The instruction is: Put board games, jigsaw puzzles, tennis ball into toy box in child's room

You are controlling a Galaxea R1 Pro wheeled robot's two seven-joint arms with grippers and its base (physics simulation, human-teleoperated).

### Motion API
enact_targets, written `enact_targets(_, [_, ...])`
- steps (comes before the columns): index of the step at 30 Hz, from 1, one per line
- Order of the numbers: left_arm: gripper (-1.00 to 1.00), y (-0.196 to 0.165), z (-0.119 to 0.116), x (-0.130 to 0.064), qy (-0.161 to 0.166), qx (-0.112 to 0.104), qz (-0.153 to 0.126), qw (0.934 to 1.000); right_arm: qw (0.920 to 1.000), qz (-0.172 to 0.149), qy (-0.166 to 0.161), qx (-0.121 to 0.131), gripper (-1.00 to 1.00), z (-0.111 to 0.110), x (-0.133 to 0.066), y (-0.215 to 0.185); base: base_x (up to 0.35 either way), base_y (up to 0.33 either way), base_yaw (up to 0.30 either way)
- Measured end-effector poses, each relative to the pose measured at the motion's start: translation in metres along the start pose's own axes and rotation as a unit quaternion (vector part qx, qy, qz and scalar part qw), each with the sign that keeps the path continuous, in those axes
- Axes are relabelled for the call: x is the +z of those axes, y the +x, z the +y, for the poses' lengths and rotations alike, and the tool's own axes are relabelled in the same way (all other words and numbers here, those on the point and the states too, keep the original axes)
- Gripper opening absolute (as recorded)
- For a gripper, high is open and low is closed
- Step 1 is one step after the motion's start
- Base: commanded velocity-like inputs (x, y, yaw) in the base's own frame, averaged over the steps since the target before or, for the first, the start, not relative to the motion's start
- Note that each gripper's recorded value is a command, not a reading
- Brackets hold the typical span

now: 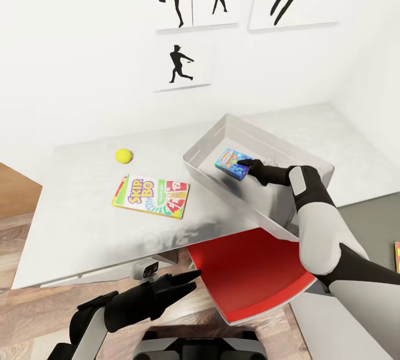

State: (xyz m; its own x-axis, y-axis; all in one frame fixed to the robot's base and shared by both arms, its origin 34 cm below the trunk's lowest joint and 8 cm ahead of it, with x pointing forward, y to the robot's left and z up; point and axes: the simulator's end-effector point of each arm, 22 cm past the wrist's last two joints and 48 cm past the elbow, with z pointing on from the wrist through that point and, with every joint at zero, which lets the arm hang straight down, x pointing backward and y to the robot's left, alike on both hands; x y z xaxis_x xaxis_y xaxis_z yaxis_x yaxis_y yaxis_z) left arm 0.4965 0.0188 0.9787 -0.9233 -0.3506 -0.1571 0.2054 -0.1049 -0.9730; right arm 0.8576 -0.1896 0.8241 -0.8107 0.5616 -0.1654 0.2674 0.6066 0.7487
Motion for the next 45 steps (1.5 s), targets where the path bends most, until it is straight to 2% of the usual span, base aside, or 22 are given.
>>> enact_targets(14, [1.00,0.000,0.000,0.000,0.000,0.000,0.000,1.0000,1.0000,0.000,-0.003,-0.002,-1.00,0.006,0.001,-0.003,0.000,0.000,0.000])
enact_targets(15, [1.00,0.000,0.000,0.000,0.000,0.000,0.000,1.0000,1.0000,0.000,-0.003,-0.002,1.00,0.006,0.001,-0.003,0.000,0.000,0.000])
enact_targets(19, [1.00,0.000,0.000,0.000,0.000,0.000,0.000,1.0000,1.0000,0.001,-0.005,-0.002,1.00,0.008,0.001,-0.003,0.000,0.000,0.000])
enact_targets(21, [1.00,0.001,-0.001,0.000,0.000,0.001,0.000,1.0000,0.9996,-0.003,-0.027,0.012,1.00,0.020,-0.001,-0.005,0.000,0.000,0.000])
enact_targets(45, [1.00,0.001,-0.002,-0.001,0.000,0.002,0.001,1.0000,0.9998,-0.003,-0.021,0.005,1.00,0.018,-0.002,-0.006,0.000,0.000,0.000])
